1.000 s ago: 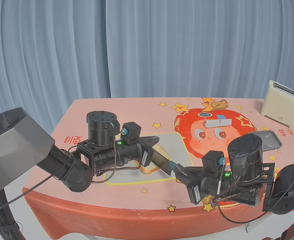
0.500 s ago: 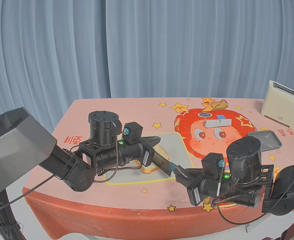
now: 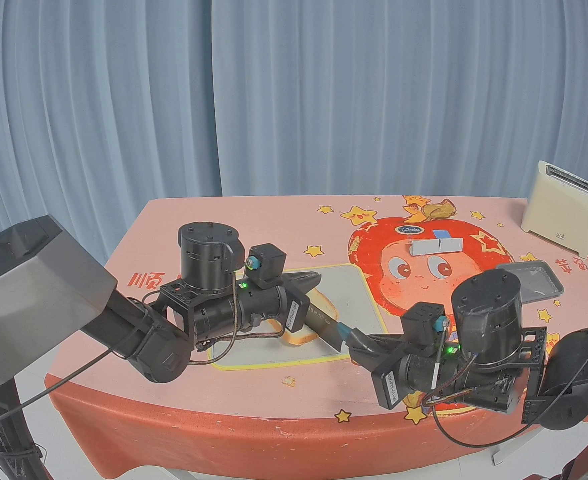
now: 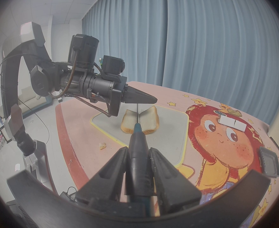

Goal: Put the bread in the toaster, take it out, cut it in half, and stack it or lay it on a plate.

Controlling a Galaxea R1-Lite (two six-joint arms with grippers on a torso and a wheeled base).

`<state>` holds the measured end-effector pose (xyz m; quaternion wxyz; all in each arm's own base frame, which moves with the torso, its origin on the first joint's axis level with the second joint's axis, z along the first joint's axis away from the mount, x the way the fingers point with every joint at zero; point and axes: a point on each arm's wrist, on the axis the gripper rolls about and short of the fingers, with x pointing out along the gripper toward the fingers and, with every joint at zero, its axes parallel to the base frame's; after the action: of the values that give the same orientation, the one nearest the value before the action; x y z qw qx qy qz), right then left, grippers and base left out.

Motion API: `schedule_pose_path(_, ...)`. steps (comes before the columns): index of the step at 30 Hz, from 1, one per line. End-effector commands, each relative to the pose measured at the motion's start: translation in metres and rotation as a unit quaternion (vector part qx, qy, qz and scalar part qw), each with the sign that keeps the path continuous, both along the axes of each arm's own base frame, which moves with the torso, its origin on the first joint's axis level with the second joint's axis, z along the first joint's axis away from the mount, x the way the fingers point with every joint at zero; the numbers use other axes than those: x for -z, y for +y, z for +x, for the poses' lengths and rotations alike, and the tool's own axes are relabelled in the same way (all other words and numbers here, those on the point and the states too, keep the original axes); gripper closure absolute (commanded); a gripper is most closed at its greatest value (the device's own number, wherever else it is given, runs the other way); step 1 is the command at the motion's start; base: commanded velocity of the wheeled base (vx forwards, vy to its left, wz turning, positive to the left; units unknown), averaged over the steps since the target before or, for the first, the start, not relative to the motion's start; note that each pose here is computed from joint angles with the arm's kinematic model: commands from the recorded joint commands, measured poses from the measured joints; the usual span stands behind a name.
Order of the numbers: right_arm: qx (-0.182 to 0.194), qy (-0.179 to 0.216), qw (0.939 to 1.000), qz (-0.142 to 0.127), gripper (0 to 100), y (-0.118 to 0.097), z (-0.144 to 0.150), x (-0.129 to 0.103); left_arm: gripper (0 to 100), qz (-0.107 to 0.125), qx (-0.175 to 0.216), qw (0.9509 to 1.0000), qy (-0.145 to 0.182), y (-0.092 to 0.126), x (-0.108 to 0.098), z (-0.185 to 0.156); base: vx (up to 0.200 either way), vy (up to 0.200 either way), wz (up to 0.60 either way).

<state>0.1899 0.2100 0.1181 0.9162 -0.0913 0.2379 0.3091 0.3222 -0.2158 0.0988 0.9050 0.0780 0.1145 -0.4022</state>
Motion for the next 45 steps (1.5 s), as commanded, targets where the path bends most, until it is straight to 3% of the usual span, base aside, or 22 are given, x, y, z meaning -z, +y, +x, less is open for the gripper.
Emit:
schedule_pose_path(1,0.0,-0.002,1.0,0.001,100,0.001,0.001,0.0,100,0.003,0.0,1.0,0.005,0.0,0.004,0.001,0.0,0.0,0.0)
schedule_pose_path(12,0.001,0.002,1.0,-0.004,100,0.0,0.0,0.001,100,-0.026,-0.006,0.9992,-0.03,0.003,-0.028,0.002,0.0,0.0,0.0)
schedule_pose_path(18,0.0,0.005,1.0,-0.007,100,0.0,-0.001,0.003,100,-0.034,-0.028,0.998,-0.045,0.018,-0.039,0.011,0.0,0.0,0.0)
schedule_pose_path(35,0.002,-0.006,1.0,0.004,100,0.0,0.0,-0.003,100,-0.001,-0.033,0.9994,-0.002,0.021,-0.002,0.013,0.0,0.0,0.0)
schedule_pose_path(45,0.002,-0.008,0.9999,0.006,100,0.0,0.0,-0.004,100,0.003,-0.036,0.9993,0.005,0.022,0.003,0.014,0.0,0.0,0.0)
